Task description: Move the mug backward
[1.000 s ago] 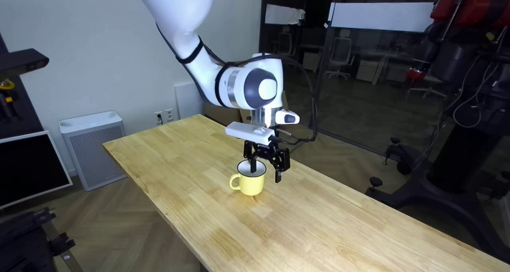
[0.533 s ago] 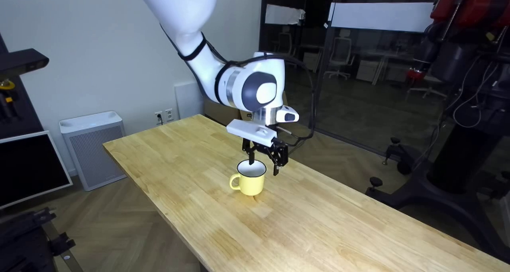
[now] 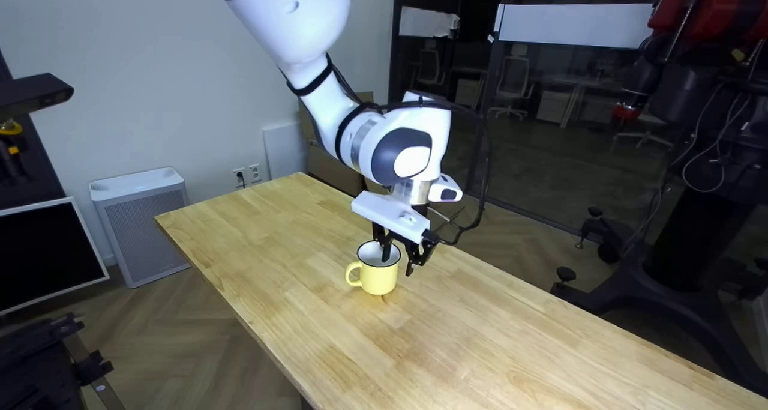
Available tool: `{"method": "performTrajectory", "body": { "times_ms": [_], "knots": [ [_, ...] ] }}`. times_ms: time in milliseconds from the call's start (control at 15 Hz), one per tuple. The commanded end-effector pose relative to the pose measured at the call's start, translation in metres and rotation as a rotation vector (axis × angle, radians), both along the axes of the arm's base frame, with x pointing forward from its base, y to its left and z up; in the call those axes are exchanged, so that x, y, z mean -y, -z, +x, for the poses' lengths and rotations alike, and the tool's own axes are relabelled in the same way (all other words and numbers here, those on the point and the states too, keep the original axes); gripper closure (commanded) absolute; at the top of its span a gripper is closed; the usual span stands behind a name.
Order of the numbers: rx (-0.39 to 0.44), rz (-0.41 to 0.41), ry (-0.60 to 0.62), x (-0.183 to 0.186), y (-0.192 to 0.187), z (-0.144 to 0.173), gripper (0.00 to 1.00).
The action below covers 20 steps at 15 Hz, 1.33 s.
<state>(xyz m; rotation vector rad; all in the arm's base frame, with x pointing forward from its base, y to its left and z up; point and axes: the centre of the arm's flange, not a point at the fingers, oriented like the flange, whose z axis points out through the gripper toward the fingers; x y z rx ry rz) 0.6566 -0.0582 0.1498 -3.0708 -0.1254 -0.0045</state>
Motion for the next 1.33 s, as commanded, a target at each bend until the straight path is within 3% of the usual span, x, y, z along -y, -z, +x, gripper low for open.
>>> {"method": "performTrajectory", "body": {
  "times_ms": [0, 333, 600, 667, 733, 1000, 1067, 1267],
  "knots": [
    [-0.027, 0.04, 0.018, 0.01, 0.011, 0.004, 0.67],
    [-0.086, 0.051, 0.013, 0.006, 0.018, 0.002, 0.99],
    [-0.214, 0.071, -0.002, -0.006, 0.014, 0.003, 0.98],
    [-0.164, 0.057, -0.005, -0.004, 0.017, -0.009, 0.98],
    [-0.178, 0.059, -0.008, -0.005, 0.019, -0.01, 0.9],
    [-0.174, 0.058, -0.008, -0.005, 0.02, -0.01, 0.9],
    [-0.181, 0.073, -0.004, -0.007, 0.017, -0.011, 0.97],
    [-0.204, 0.057, 0.032, -0.008, 0.012, -0.02, 0.97]
  ]
}}
